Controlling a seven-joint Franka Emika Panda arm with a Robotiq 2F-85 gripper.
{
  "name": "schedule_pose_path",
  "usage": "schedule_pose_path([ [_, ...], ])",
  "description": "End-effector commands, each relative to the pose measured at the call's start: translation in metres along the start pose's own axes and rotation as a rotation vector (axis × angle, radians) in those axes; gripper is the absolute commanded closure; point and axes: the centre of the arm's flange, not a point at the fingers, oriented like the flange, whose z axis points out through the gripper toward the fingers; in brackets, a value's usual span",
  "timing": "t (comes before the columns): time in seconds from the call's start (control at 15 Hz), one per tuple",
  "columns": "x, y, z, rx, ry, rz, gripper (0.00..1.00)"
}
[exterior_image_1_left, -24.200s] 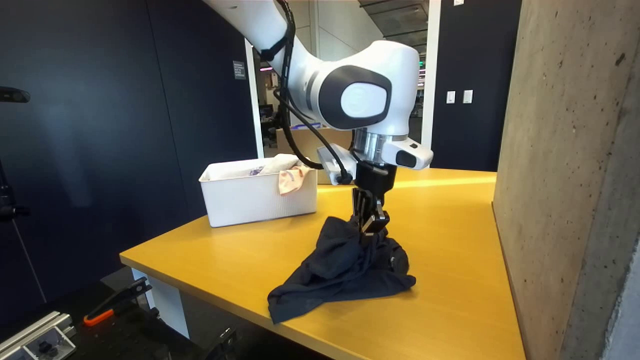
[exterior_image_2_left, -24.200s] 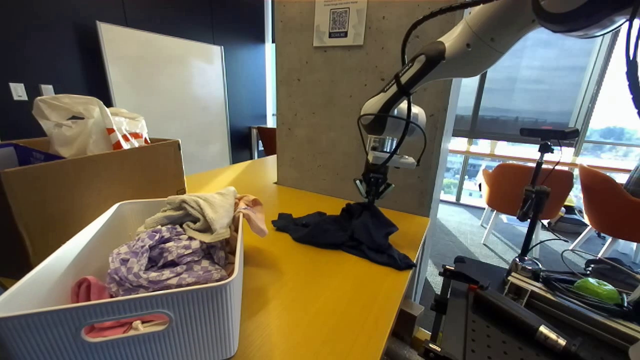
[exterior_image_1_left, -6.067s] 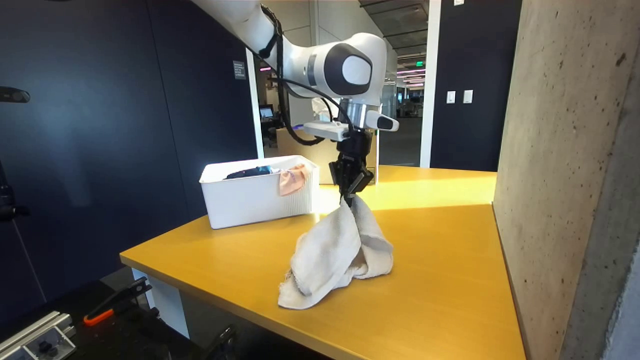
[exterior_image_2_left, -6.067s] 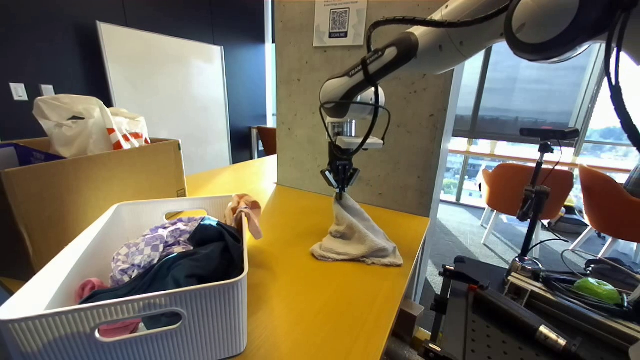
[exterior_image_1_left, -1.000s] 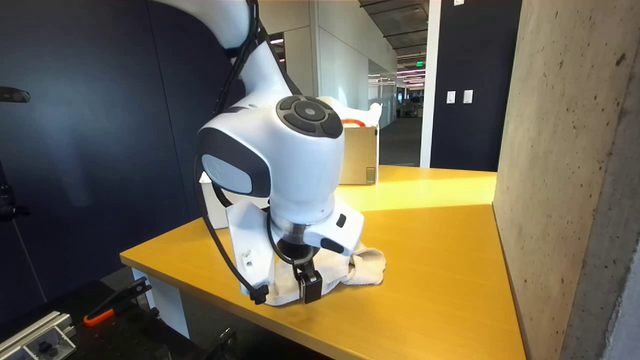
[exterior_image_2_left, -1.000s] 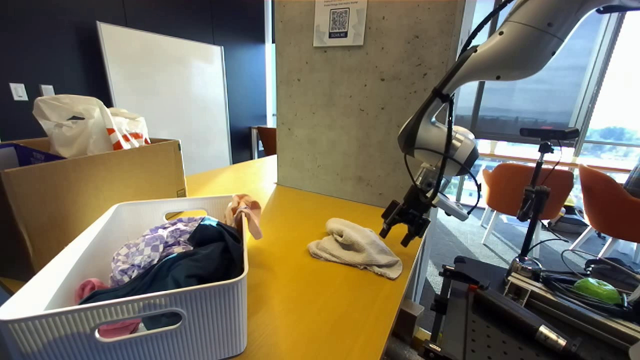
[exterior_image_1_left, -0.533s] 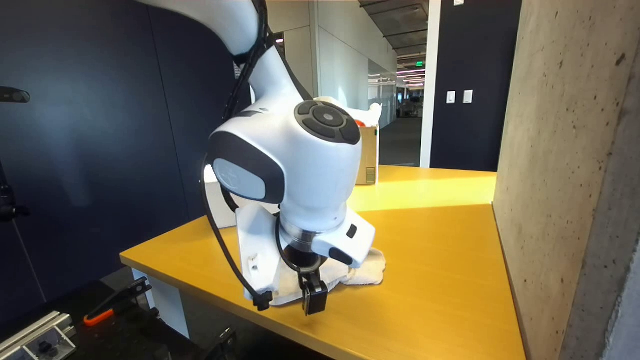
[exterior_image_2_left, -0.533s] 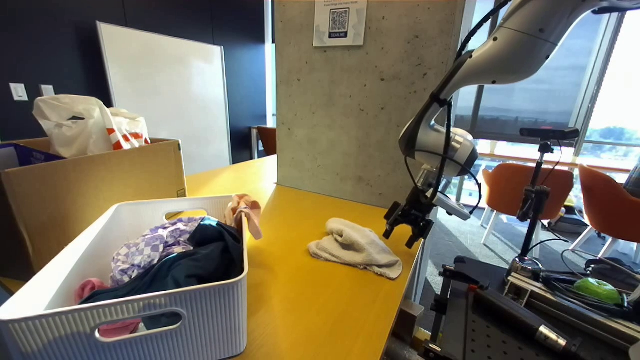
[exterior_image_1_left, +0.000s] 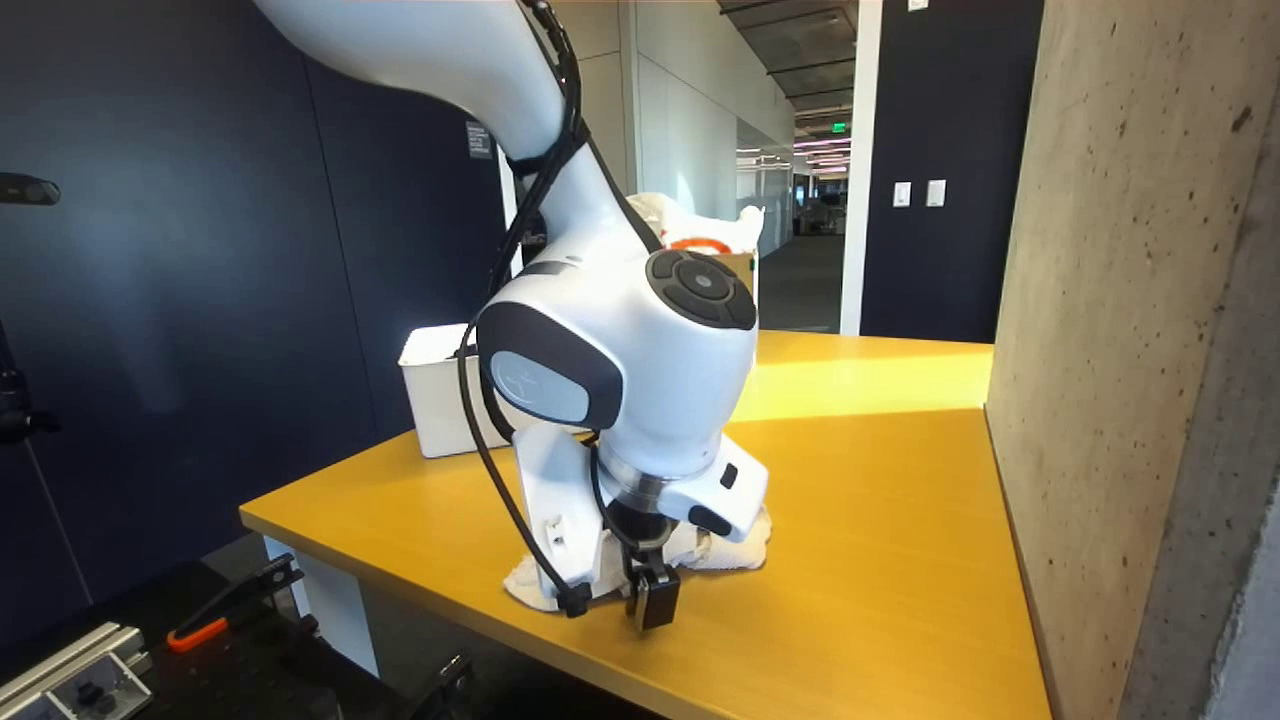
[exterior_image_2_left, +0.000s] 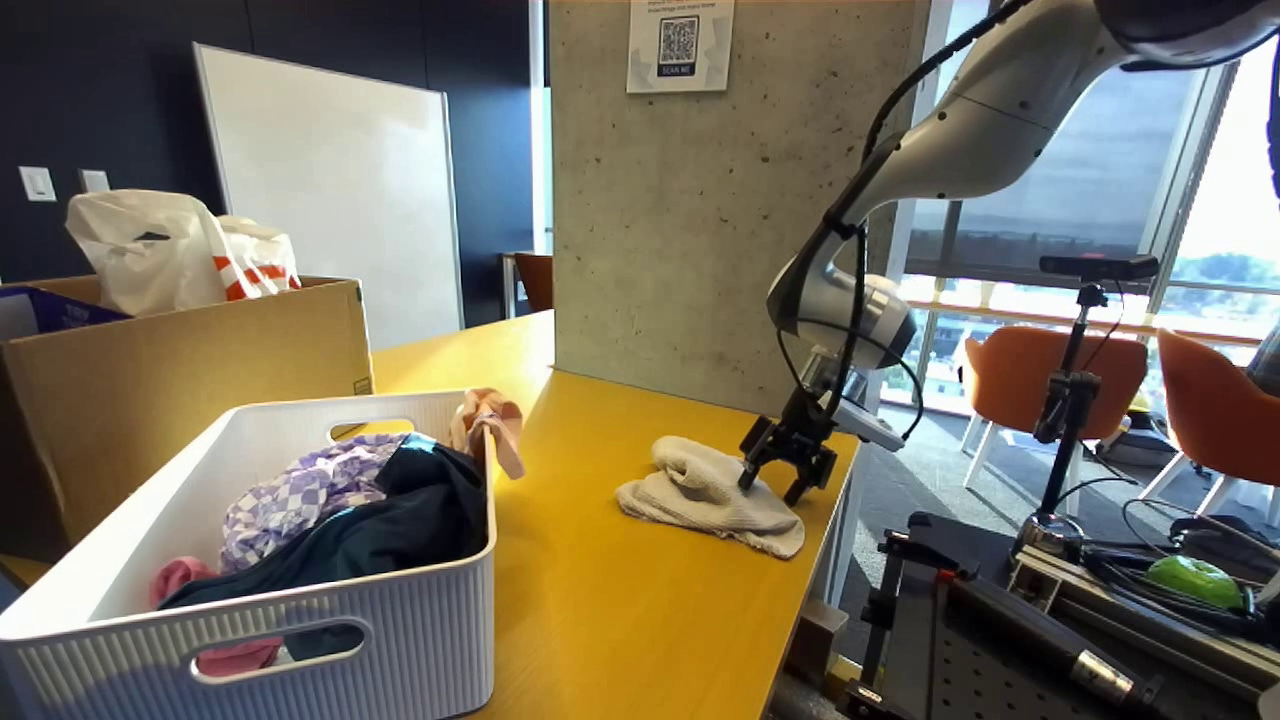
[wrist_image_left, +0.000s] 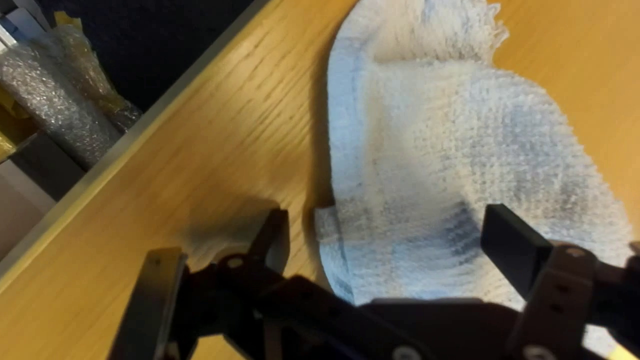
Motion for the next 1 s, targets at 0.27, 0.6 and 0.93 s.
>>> schedule_pose_path([
  [0.27, 0.009, -0.017, 0.019, 0.010, -0.011, -0.050, 0.00],
  [0.6, -0.002, -0.025, 0.010, 0.019, 0.001, -0.080, 0.00],
  [0.93, -0.005, -0.037, 0.001, 0.049, 0.004, -0.114, 0.00],
])
